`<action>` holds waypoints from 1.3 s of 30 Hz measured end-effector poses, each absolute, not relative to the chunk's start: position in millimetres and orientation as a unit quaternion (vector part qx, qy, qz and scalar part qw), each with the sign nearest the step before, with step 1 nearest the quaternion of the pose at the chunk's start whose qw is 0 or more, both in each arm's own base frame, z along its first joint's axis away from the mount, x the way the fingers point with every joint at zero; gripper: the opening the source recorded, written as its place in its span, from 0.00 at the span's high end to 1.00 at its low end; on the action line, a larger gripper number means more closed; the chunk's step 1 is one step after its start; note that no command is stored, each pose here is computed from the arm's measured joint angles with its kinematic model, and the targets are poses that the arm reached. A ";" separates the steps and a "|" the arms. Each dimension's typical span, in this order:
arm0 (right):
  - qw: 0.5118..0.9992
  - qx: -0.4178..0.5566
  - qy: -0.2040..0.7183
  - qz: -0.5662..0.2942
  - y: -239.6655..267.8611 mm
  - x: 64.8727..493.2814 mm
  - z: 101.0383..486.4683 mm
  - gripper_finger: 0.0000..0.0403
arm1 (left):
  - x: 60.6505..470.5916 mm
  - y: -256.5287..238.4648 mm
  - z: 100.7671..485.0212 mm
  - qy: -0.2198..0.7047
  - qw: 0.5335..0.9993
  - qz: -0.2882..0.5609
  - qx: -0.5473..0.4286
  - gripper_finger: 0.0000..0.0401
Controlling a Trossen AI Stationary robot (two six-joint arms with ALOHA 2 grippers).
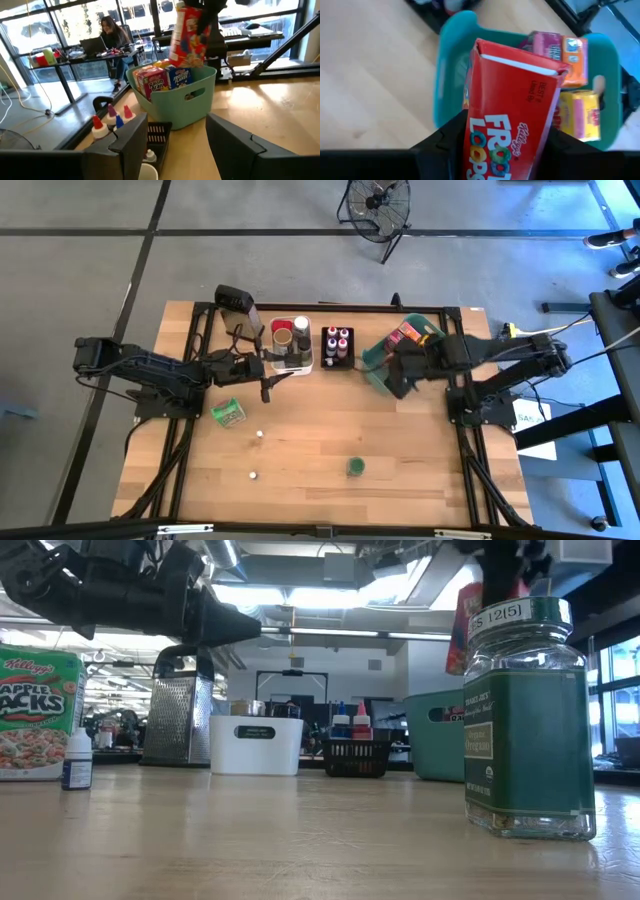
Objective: Pick & Place Kitchen Items
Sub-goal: Put the red cereal box into the green bin
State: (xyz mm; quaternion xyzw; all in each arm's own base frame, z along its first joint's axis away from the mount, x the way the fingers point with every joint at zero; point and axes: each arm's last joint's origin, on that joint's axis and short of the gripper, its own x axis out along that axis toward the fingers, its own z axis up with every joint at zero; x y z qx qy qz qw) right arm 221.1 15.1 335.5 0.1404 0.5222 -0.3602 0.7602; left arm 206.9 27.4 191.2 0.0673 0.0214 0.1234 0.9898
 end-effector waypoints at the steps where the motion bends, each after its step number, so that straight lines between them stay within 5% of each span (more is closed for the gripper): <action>1: 0.756 0.142 0.529 -0.359 8.6 221.3 335.4 0.61 | 206.9 27.4 190.6 0.024 0.990 0.123 0.067 0.51; 39: 0.725 0.224 0.573 -0.310 -88.3 232.2 233.8 0.62 | 206.6 27.4 185.5 0.053 0.987 0.120 0.089 0.51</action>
